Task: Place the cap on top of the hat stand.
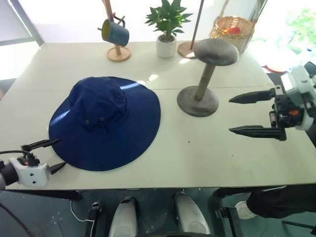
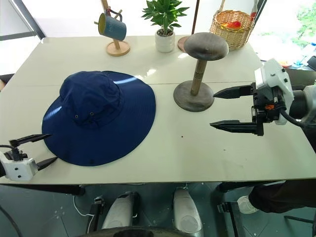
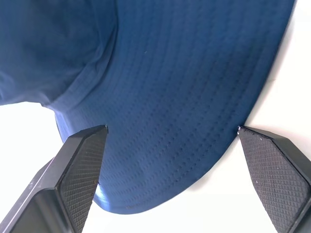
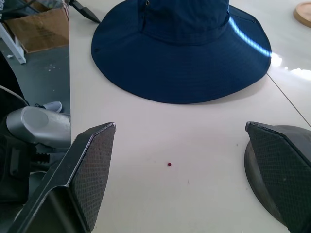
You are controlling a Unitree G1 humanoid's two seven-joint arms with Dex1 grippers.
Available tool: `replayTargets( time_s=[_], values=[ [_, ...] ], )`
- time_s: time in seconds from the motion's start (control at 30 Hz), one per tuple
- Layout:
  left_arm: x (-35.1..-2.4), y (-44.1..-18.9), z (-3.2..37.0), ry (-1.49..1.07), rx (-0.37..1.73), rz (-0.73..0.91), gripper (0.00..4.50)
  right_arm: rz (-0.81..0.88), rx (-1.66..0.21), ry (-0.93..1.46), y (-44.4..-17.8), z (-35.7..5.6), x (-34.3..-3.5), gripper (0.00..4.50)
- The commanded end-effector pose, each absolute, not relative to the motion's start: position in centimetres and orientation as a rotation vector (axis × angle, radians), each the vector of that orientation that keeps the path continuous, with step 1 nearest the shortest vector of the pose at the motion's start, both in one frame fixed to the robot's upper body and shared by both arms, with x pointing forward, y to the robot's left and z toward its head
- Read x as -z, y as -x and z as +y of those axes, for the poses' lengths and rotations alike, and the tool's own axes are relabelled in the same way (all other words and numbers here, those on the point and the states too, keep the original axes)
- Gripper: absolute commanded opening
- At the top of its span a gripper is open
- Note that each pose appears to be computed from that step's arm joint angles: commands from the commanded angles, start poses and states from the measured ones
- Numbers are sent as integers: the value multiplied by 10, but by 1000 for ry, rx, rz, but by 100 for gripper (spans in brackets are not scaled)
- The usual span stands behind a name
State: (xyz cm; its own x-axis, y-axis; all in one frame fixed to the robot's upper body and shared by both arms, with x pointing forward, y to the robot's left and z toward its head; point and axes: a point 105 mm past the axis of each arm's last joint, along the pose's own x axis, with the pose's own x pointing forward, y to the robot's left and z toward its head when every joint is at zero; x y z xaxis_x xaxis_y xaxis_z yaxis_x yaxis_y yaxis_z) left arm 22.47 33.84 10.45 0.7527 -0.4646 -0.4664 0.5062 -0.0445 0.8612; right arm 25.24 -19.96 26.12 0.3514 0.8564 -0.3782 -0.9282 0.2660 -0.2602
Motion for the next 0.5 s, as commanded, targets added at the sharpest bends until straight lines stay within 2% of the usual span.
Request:
replayTargets(
  time_s=[0.03, 0.2, 0.5],
  values=[
    [-107, -217, 354, -1458, 816, 100, 450, 130, -1184, 518, -249, -202, -276, 440],
    [-103, -218, 360, -1487, 835, 128, 450, 117, -1171, 506, -251, -201, -275, 440],
    [-88, -259, 334, -1540, 714, -29, 450, 105, -1154, 513, -250, -201, -282, 440]
  ],
)
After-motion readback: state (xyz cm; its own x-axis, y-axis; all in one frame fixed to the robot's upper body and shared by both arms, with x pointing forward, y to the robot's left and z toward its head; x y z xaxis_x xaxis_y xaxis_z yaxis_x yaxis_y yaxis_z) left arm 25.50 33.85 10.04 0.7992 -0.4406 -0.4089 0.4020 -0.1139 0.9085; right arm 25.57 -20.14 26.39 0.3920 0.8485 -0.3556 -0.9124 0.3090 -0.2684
